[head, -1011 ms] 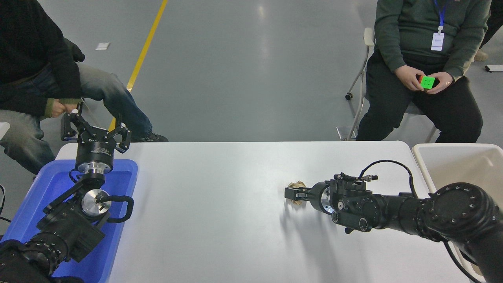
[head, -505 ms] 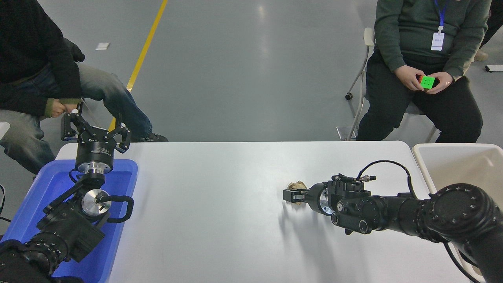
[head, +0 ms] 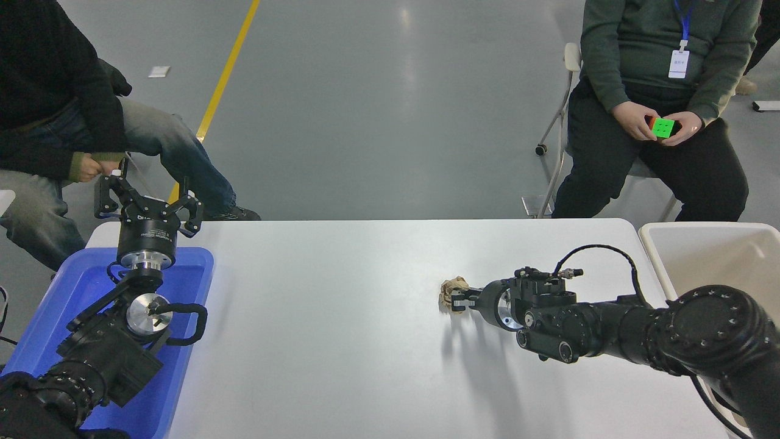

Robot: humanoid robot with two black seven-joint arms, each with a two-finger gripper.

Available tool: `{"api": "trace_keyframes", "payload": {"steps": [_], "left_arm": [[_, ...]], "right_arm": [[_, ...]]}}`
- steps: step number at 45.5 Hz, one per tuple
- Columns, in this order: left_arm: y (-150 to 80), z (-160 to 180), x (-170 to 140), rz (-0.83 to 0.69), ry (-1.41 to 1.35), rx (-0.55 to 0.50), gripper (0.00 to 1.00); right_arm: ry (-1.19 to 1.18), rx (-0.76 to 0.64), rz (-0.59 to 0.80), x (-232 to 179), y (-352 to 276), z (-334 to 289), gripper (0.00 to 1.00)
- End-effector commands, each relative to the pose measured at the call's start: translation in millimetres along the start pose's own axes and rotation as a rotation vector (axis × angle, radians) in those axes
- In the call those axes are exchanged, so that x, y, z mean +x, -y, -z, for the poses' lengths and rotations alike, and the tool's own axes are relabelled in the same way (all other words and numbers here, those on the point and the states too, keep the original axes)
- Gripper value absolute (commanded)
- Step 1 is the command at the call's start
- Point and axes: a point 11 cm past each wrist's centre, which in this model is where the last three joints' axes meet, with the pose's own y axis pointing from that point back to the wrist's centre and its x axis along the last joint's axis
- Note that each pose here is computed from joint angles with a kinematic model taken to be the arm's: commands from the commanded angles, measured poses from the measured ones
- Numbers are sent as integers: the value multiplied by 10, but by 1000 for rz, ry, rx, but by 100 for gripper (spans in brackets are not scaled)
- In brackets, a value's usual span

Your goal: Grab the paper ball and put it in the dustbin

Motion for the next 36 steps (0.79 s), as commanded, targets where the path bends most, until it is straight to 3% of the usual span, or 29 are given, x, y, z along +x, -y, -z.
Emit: {"api": "trace_keyframes", "payload": {"steps": [1, 14, 26, 36], "left_arm": [[0, 0, 0, 0, 0, 0, 99], [-1, 2, -1, 1, 1, 1, 99], [-1, 2, -2, 2, 0, 1, 99], [1, -5, 3, 0, 2, 0, 99]], "right_arm": [[-3, 75, 34, 30, -42, 272, 10], [-52, 186, 98, 376, -258, 766, 11], [-72, 45, 139, 969, -893, -60, 11], [-83, -27, 158, 1570, -1620, -330, 15]]}}
